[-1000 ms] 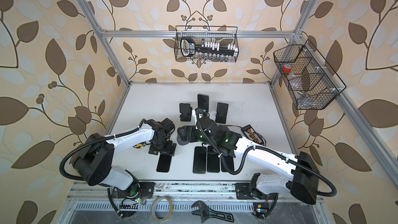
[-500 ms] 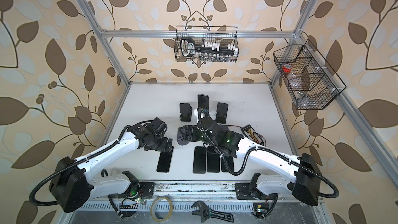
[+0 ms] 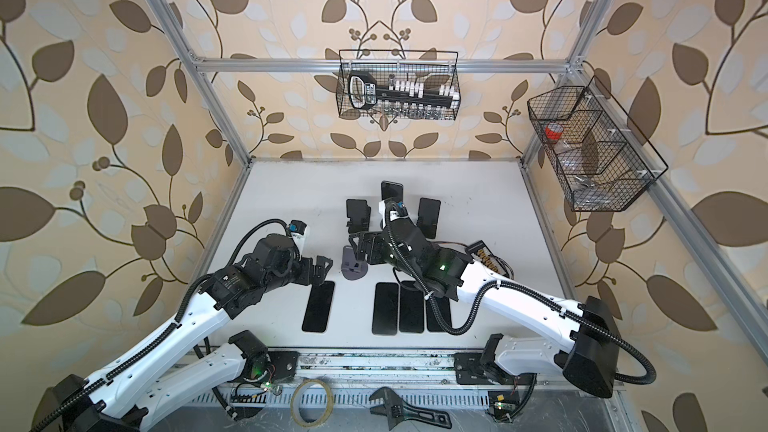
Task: Remove the phone from the phone stand
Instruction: 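Raise the left gripper toward the stands while the right gripper lifts back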
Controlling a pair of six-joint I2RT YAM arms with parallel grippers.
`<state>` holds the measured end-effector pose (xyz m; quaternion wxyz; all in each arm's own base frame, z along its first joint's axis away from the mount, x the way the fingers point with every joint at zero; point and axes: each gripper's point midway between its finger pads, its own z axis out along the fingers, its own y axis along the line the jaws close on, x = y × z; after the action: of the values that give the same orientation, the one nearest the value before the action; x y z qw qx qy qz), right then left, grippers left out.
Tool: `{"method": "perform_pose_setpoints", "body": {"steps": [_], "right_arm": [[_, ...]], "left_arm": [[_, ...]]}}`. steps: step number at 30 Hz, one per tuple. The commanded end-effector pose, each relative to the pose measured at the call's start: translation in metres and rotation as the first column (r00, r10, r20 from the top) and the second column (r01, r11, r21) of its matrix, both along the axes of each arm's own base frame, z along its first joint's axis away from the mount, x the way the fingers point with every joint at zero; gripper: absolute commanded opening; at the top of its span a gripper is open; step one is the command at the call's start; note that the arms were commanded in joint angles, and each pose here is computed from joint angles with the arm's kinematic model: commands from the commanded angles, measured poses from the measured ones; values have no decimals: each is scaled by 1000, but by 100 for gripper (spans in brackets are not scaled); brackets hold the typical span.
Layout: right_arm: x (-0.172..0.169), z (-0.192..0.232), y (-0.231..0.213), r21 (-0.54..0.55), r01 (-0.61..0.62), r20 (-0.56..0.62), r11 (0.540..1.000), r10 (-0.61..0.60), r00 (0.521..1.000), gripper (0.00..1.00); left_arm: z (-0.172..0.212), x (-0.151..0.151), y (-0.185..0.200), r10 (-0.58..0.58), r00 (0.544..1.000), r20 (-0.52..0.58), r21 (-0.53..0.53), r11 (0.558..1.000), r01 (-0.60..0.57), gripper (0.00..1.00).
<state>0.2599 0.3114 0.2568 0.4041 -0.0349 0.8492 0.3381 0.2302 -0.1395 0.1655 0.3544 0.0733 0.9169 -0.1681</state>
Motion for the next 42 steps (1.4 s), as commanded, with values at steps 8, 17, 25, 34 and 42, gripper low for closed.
{"method": "perform_pose_setpoints", "body": {"steps": [8,17,25,34,42], "right_arm": [[10,15,-15,-45,58,42,997,-56,998,90],[24,18,-30,-70,89,42,994,-86,995,91],[32,25,-49,-99,146,66,984,-140,988,91],[40,22,-66,-155,220,83,963,-209,974,92],[50,20,-72,-169,222,97,960,-208,973,99]], "left_arm": [[43,7,-14,-109,974,198,-29,993,117,99],[79,23,-35,-174,918,357,-55,977,206,99],[103,37,-50,-211,878,429,-47,966,255,99],[120,44,-57,-232,825,515,-22,959,283,99],[128,61,-57,-209,809,549,-9,966,257,99]]}}
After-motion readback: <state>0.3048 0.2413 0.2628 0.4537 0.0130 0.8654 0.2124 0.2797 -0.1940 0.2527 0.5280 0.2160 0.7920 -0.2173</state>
